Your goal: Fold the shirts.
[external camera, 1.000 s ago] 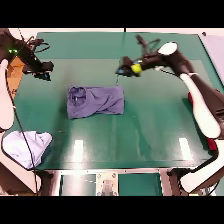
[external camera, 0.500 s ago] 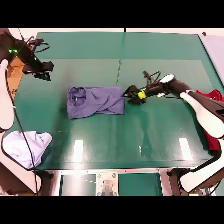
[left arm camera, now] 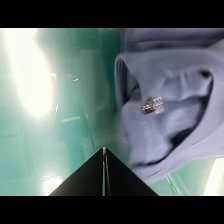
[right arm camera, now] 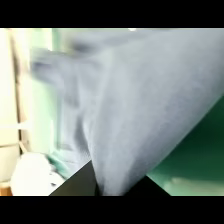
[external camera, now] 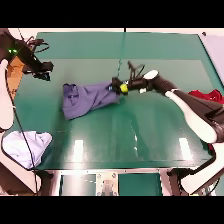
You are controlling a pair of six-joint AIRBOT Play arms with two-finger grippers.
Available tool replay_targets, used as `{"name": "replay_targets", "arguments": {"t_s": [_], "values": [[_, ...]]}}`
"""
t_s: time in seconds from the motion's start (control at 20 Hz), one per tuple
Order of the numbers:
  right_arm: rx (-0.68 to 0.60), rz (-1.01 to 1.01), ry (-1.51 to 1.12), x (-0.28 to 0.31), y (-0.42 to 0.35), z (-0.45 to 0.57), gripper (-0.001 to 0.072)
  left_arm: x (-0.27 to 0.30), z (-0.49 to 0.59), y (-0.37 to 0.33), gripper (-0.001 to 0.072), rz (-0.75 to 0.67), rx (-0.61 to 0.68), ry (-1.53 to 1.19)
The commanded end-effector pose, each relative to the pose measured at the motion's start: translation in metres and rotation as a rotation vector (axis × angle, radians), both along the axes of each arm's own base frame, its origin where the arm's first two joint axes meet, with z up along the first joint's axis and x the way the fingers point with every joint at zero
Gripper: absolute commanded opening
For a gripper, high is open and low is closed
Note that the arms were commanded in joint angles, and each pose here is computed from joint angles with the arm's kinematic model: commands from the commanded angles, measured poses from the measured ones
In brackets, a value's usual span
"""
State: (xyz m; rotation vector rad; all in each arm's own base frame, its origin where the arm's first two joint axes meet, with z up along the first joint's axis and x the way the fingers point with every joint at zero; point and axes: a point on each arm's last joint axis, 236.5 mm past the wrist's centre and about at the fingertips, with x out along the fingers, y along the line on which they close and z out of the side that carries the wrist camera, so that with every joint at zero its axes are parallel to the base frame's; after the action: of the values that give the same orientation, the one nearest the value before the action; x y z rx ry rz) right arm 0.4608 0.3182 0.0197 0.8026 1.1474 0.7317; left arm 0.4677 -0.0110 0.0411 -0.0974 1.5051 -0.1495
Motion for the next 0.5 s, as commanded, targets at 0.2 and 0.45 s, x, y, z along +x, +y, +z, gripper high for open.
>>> {"name": "replay_targets", "arguments": {"t_s": [0.2, 0.45], "values": [[-0.035, -0.374, -0.233, 0.032, -0.215, 0.206, 0.0018, 0.001, 0.004, -0.018, 0.0018, -0.02, -0.078, -0.009], [-0.098, -0.822, -0.236, 0.012, -0.438, 0.224, 0.0018, 0.001, 0.006, -0.024, 0.0018, -0.025, -0.104, -0.011]]}}
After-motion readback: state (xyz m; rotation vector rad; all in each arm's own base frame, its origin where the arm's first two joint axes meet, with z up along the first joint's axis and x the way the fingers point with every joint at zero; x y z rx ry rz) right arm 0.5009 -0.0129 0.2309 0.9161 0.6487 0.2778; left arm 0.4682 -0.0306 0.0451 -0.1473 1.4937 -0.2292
